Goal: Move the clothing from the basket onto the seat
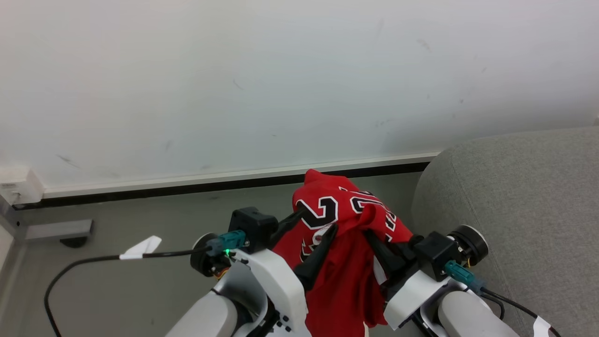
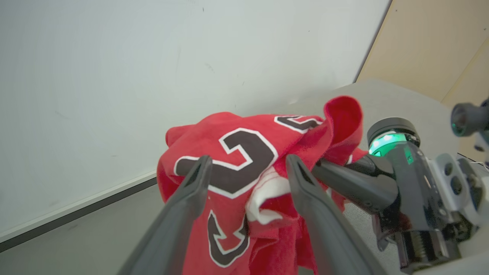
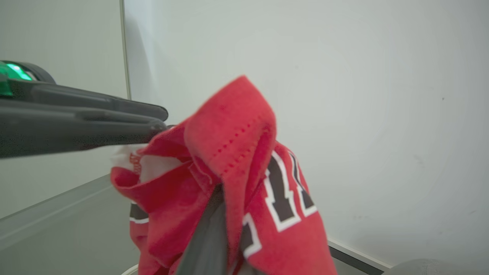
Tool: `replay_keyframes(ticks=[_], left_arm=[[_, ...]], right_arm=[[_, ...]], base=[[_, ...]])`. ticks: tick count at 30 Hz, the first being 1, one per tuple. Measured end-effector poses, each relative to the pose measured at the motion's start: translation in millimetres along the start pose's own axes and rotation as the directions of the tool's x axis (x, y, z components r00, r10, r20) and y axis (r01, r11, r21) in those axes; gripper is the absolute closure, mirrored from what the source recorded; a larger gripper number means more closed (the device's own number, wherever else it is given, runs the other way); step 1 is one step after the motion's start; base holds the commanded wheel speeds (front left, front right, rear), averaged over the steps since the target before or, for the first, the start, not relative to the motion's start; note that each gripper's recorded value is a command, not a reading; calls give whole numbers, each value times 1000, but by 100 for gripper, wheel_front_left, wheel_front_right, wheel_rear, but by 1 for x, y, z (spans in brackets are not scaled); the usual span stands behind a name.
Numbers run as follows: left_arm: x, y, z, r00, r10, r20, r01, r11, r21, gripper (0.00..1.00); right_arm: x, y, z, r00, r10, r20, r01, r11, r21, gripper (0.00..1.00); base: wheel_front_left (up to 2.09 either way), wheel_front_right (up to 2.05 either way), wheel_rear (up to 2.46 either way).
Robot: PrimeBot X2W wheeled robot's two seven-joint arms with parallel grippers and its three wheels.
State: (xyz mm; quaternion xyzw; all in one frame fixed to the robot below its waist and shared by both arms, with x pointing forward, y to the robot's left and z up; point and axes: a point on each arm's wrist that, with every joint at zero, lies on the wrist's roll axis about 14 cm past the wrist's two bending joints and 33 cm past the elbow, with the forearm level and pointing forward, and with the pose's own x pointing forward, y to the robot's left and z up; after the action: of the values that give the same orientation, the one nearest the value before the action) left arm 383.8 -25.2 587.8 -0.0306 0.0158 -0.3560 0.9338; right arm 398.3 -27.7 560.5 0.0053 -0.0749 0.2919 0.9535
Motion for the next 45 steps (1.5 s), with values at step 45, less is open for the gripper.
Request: replay_keyframes(ticks=[45], left_arm=[[63,-117,-30,923,-384,-33,382,922,-57,0]], right_arm=[[-149,-174,48,851,-520,75,524,834,-173,100]], base=[[0,0,0]])
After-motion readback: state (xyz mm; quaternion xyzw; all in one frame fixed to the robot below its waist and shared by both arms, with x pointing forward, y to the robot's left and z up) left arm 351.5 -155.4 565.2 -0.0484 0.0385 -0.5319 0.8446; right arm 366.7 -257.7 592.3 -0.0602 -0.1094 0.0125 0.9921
